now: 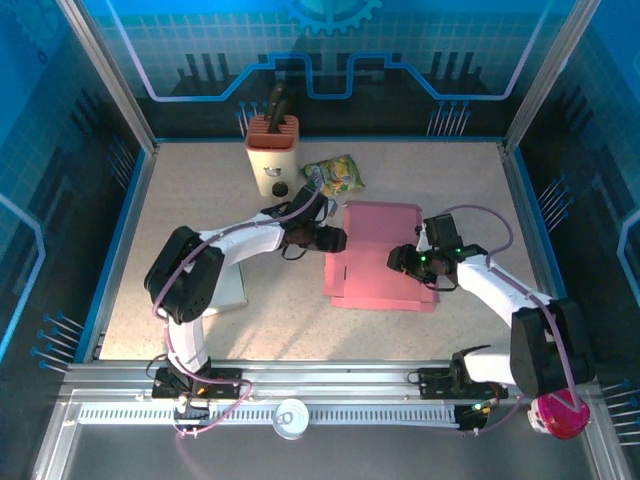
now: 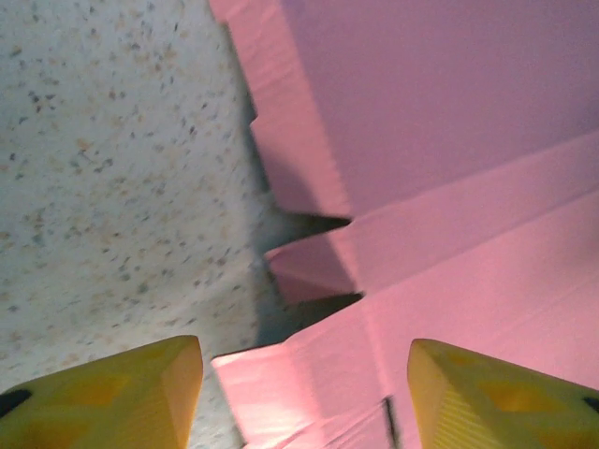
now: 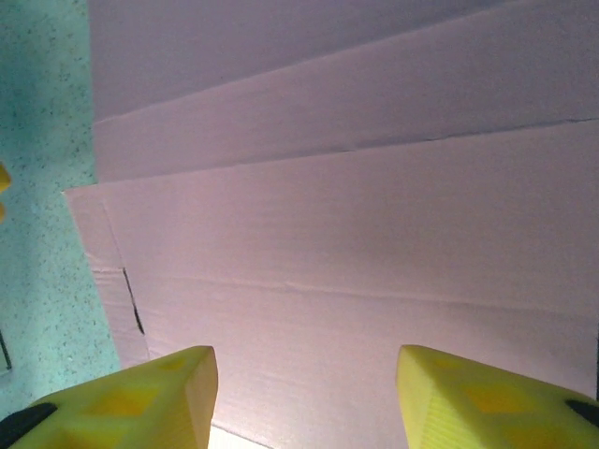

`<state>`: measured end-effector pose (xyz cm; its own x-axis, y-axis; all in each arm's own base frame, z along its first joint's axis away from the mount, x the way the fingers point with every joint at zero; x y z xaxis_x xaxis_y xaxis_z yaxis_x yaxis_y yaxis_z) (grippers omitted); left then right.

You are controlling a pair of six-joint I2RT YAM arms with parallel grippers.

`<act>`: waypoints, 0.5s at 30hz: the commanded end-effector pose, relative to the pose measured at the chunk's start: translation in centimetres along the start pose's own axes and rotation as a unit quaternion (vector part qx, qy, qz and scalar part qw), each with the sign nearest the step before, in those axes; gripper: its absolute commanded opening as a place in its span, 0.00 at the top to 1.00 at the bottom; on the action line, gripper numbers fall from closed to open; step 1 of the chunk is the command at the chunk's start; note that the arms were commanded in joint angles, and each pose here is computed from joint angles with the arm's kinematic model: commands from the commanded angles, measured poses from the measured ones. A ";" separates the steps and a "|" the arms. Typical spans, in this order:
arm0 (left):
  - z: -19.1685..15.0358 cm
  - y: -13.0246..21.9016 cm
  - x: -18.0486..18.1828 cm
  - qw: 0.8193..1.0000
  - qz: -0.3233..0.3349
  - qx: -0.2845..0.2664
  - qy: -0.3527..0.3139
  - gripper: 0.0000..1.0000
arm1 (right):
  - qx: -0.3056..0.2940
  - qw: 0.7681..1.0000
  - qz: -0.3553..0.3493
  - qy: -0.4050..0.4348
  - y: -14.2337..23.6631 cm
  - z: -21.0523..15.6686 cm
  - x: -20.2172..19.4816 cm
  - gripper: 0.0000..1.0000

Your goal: Fold the paper box

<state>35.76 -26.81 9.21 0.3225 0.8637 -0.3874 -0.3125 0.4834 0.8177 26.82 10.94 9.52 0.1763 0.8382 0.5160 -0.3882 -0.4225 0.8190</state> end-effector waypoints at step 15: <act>-3.0 -2.4 1.1 0.991 -0.094 0.079 -0.050 0.32 | 0.009 1.000 0.021 0.007 0.7 -0.6 0.4 0.46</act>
<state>34.63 -26.29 6.67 0.4404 0.7727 -0.4572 -0.1506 0.5656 0.8108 26.53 11.22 10.07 0.1502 0.8316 0.5347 -0.3891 -0.4475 0.8052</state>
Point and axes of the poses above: each hand's point on the last joint's axis, 136 mm out from that joint toward the fingers, its own y axis back along the fingers, its own x axis along the line the jaws close on, z = x × y, the point moved 3 cm from there along y, back along the fingers, and after that the axes turned 1 degree about -y, right-handed, at the moved point
